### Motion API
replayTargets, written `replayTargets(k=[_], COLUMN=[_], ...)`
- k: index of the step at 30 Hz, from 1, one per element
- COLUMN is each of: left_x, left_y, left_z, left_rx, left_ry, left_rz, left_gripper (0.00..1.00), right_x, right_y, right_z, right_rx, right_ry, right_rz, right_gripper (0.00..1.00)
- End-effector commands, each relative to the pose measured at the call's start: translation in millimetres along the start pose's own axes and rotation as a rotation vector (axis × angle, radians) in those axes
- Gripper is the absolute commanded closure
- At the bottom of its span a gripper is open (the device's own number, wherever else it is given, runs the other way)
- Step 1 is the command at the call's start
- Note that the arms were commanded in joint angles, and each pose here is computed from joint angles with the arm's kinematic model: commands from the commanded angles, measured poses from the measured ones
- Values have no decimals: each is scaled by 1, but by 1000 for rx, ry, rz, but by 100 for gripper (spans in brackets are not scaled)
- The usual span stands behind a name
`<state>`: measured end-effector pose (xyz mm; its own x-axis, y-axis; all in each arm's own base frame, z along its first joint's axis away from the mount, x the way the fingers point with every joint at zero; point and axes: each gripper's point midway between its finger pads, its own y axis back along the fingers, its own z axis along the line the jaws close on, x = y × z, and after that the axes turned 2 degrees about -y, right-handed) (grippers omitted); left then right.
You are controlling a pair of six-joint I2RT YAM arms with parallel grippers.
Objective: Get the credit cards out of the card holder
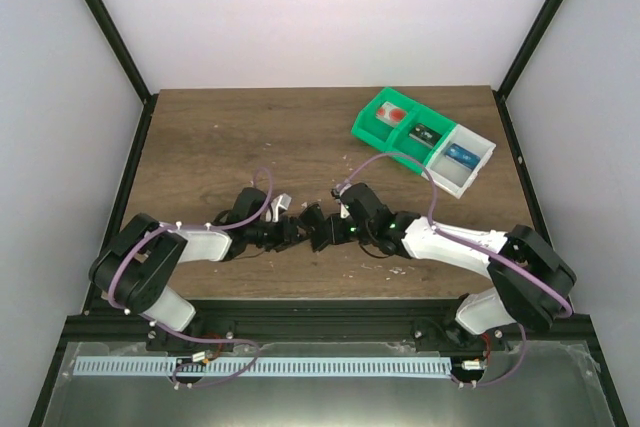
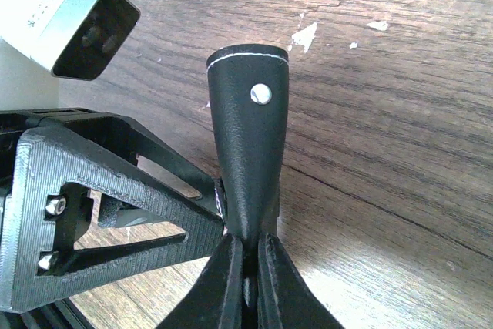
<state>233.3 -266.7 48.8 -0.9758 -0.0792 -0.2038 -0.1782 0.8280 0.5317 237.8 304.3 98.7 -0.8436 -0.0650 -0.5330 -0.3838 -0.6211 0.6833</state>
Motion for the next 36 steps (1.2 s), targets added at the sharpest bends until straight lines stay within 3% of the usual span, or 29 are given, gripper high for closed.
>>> replayTargets(k=[1, 8, 13, 27, 33, 36], left_x=[-11, -9, -12, -12, -11, -12], left_y=[4, 2, -5, -3, -2, 0], left_z=[-26, -30, -11, 8, 1, -1], left_rx=[72, 109, 25, -89, -75, -71], left_ry=[-37, -34, -27, -46, -44, -43], left_rz=[-36, -27, -31, -37, -32, -36], left_gripper=[48, 49, 53, 79, 100, 100], right_x=[-2, -4, -6, 2, 8, 10], right_y=[0, 0, 6, 6, -2, -4], right_z=[10, 14, 20, 22, 6, 0], right_rx=[-29, -43, -74, -107, -40, -28], right_ry=[21, 17, 22, 34, 14, 7], right_rz=[-19, -19, -28, -8, -2, -16], right_gripper=[100, 99, 100, 99, 100, 99])
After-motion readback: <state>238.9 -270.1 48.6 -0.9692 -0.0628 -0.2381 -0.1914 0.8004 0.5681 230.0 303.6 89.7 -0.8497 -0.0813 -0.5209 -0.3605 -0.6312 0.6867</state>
